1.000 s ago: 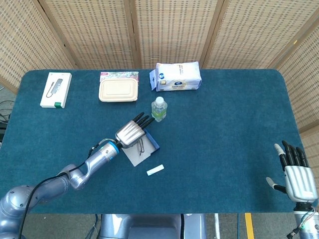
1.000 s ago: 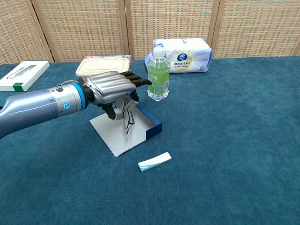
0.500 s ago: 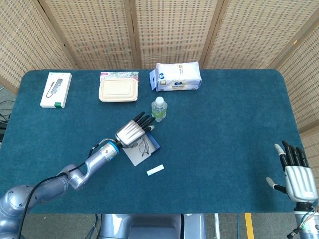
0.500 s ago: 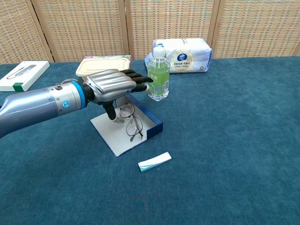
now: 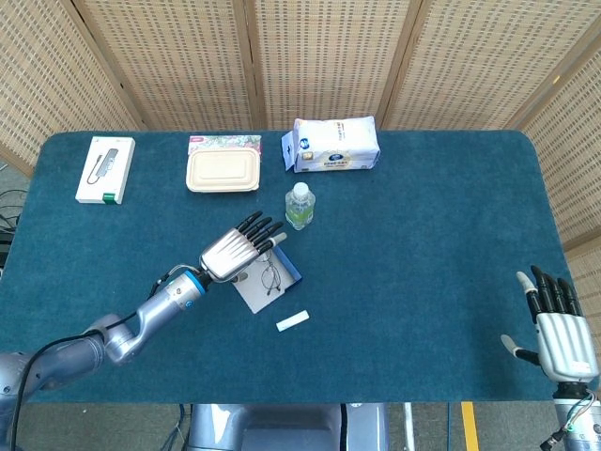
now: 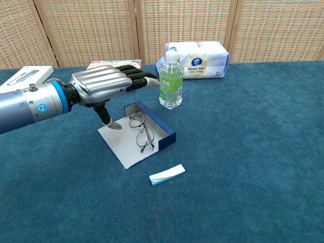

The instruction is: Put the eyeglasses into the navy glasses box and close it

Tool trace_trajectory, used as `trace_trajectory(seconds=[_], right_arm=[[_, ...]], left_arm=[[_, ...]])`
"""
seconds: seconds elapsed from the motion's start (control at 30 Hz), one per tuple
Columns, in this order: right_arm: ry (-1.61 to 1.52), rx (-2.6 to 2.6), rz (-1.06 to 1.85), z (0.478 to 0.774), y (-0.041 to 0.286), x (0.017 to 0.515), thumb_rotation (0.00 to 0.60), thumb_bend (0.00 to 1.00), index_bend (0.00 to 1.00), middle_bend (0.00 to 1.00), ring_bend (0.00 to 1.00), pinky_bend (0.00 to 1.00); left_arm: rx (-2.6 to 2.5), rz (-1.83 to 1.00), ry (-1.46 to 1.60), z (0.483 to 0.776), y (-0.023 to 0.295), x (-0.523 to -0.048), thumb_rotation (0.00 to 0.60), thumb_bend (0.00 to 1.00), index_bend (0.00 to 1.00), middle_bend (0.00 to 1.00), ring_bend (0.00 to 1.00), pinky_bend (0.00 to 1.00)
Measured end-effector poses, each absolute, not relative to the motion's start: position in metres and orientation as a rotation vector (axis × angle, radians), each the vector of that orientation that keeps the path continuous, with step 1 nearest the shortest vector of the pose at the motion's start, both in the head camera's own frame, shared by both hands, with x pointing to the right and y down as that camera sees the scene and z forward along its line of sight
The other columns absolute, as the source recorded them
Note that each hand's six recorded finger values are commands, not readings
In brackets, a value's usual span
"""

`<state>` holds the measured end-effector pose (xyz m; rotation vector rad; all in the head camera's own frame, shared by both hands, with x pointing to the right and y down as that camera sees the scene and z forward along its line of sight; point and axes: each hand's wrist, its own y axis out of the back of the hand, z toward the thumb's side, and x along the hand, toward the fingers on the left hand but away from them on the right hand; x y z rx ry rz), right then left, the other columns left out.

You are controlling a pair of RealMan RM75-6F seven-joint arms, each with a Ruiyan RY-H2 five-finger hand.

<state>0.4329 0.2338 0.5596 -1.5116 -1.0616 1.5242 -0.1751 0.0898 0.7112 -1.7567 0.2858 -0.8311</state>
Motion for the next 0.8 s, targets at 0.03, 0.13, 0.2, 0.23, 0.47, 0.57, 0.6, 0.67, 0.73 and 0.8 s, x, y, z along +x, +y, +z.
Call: trace_trajectory(seconds=[0.03,0.13,0.2,0.23,0.47,0.57,0.6,0.67,0.73,0.8], right_arm=[[-1.061,-1.512,1.524,0.560,0.234,0.433,0.600,0.21,0.01,0.00,0.00,0.00],[-1.061,-1.512,1.525,0.560,0.234,0.433,0.600,0.21,0.01,0.00,0.00,0.00],[-1.062,-1.512,1.525,0.560,0.234,0.433,0.600,0.21,0.01,0.00,0.00,0.00],[-1.062,-1.512,1.525,0.560,0.234,0.433,0.600,0.21,0.01,0.00,0.00,0.00],[-1.071,-1.516,1.528,0.559,0.234,0.435,0.600,0.21,0.01,0.00,0.00,0.00],[-1.072,-1.518,1.527,0.559,0.234,0.435,0.600,0.21,0.01,0.00,0.00,0.00],[-1.072,-1.519,1.527,0.559,0.234,0.435,0.600,0.21,0.01,0.00,0.00,0.00],[-1.071,-1.519,1.527,0.559,0.234,0.435,0.600,0.21,0.01,0.00,0.00,0.00],[-1.072,-1.520,1.527,0.559,0.234,0.435,0.600,0.21,0.01,0.00,0.00,0.00],[-1.072,-1.520,1.526,0.559,0.234,0.435,0.600,0.21,0.01,0.00,0.00,0.00]], left_arm=[[-1.756,-0.827,0.283,0.711,0.092,-0.174,0.600,0.13,0.00,0.00,0.00,0.00],[-1.765,-0.816,0.280,0.713,0.099,-0.169,0.600,0.12,0.00,0.00,0.00,0.00],[-1.770,-0.811,0.280,0.713,0.102,-0.166,0.600,0.12,0.00,0.00,0.00,0.00],[-1.774,-0.806,0.278,0.714,0.104,-0.163,0.600,0.12,0.00,0.00,0.00,0.00],[-1.762,-0.797,0.231,0.725,0.119,-0.149,0.600,0.12,0.00,0.00,0.00,0.00],[-1.756,-0.798,0.227,0.729,0.121,-0.146,0.600,0.12,0.00,0.00,0.00,0.00],[-1.755,-0.798,0.226,0.730,0.121,-0.146,0.600,0.12,0.00,0.00,0.00,0.00],[-1.751,-0.799,0.225,0.731,0.122,-0.145,0.600,0.12,0.00,0.00,0.00,0.00],[-1.745,-0.801,0.222,0.733,0.122,-0.145,0.600,0.13,0.00,0.00,0.00,0.00],[-1.737,-0.804,0.221,0.734,0.122,-0.145,0.600,0.13,0.00,0.00,0.00,0.00]])
